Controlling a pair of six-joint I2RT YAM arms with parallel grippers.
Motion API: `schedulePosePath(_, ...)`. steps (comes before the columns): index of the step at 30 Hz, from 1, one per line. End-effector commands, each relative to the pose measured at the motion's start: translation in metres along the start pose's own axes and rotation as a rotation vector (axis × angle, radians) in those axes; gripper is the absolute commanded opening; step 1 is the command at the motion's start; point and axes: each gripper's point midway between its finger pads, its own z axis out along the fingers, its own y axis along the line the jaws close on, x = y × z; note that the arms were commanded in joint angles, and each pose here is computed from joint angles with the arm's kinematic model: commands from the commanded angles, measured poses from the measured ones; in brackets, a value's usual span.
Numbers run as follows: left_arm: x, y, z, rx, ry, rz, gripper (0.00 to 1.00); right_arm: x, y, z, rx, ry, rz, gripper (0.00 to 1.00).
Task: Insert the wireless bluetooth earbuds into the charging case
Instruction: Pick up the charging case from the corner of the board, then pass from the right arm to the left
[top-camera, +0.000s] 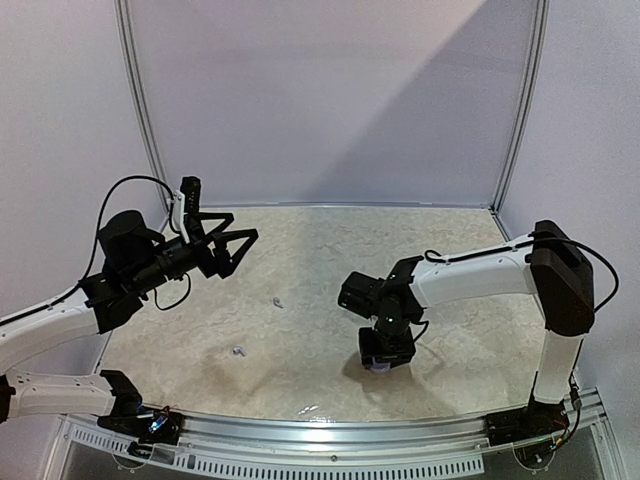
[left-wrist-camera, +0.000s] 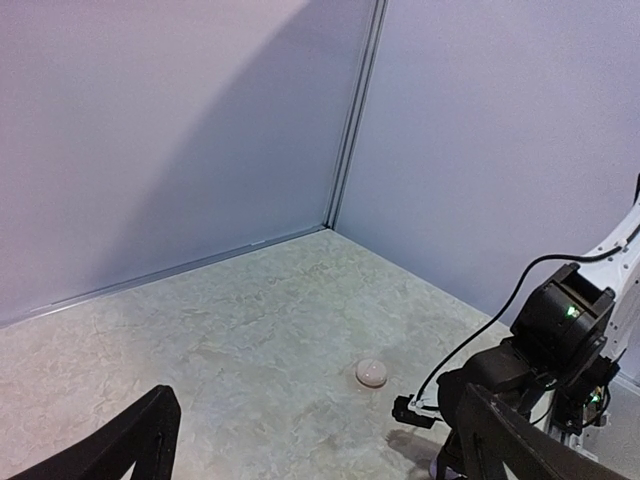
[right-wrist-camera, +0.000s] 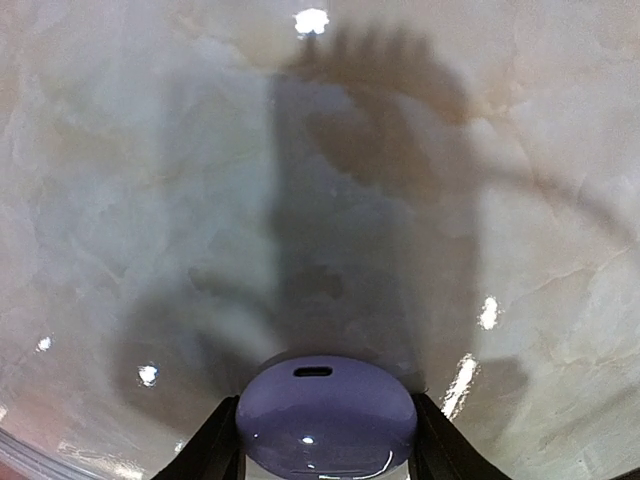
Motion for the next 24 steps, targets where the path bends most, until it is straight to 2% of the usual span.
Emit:
schedulePosePath(1,0.004,0.006,-0.002,-0.018,0.006,0.006,0.99,-0.02,0.007,-0.013,0.015,-0.107,-0.1,0.47)
schedulePosePath(4,0.003,0.004,-0.002,-0.008,0.009,0.001,0.98,-0.043,0.018,-0.046,0.006,-0.265,-0.205,0.47)
schedulePosePath(7,-0.001,-0.004,-0.001,0.037,0.011,0.004,0.93,-0.062,0.047,-0.11,-0.083,-0.507,-0.364,0.48)
schedulePosePath(10,-0.012,-0.033,-0.003,0.195,0.008,0.031,0.88,-0.068,0.077,-0.183,-0.162,-0.766,-0.568,0.46)
schedulePosePath(14,-0.022,-0.072,-0.01,0.424,0.024,0.039,0.86,-0.066,0.106,-0.257,-0.2,-1.025,-0.76,0.45)
schedulePosePath(16,-0.027,-0.081,-0.011,0.481,0.043,0.019,0.86,-0.065,0.118,-0.289,-0.192,-1.143,-0.822,0.44)
schedulePosePath(20,-0.049,-0.097,-0.015,0.576,0.052,-0.013,0.87,-0.059,0.138,-0.331,-0.05,-1.351,-1.007,0.42)
schedulePosePath(24,-0.061,-0.11,-0.021,0.638,0.06,0.008,0.87,-0.059,0.153,-0.345,0.1,-1.435,-1.116,0.42)
